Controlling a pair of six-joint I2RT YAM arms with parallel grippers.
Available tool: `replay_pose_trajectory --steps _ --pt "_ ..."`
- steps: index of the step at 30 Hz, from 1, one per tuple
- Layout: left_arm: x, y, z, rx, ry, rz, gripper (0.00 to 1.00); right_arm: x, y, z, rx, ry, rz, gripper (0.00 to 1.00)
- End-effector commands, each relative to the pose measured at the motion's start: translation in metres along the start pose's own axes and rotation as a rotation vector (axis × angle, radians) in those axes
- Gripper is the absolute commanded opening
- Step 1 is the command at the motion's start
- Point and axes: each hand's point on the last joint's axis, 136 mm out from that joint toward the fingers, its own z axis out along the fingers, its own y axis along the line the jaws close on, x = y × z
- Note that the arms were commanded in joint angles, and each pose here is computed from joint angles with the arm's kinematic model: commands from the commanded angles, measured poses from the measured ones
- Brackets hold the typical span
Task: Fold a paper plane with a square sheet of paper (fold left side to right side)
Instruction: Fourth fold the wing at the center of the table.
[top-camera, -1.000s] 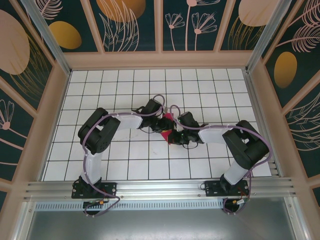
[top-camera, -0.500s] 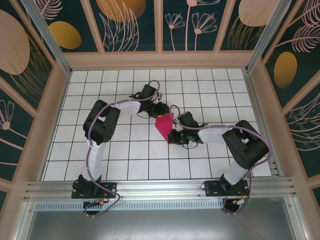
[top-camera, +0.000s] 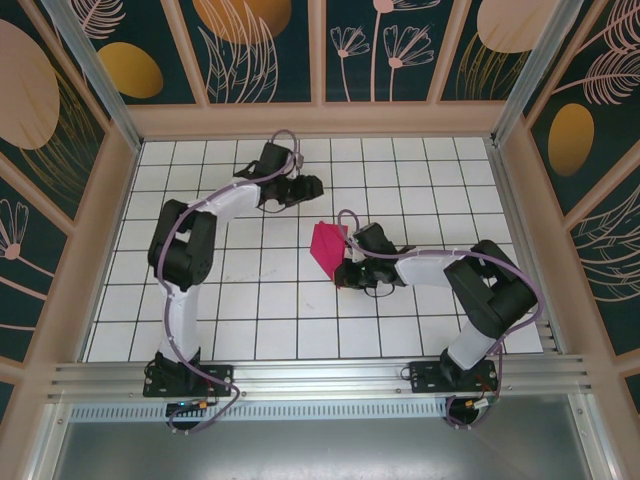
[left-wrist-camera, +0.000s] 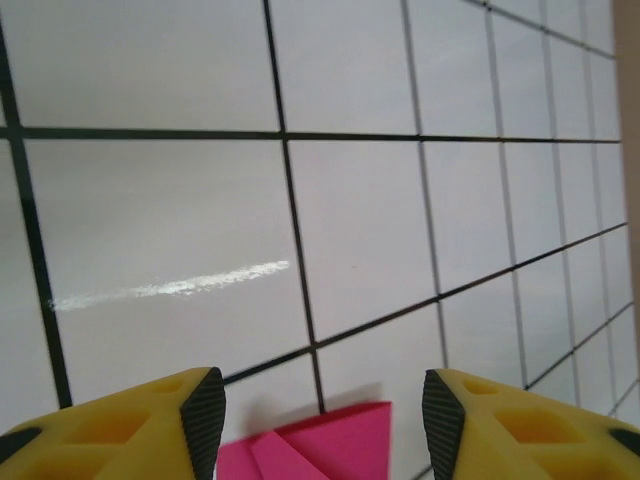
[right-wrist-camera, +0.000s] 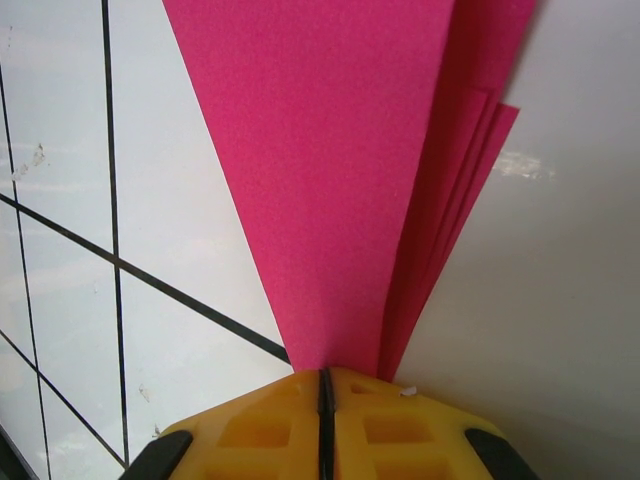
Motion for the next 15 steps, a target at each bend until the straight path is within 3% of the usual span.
replay_pose_trajectory --steps 1,6,15 --pt "-0.019 -0.012 -0.049 0.008 -0.102 0.045 0.6 0.039 -0.04 0.002 0.165 0.113 0.037 0.13" --pt "0.001 -0.006 -0.084 0.0 -0.162 0.043 0.62 0.012 -0.016 -0.009 0.107 0.011 -0.03 0.23" --pt "0.067 0.011 -0.122 0.059 -0.2 -0.016 0.65 -0.043 0.031 -0.056 0.054 -0.21 -0.161 0.53"
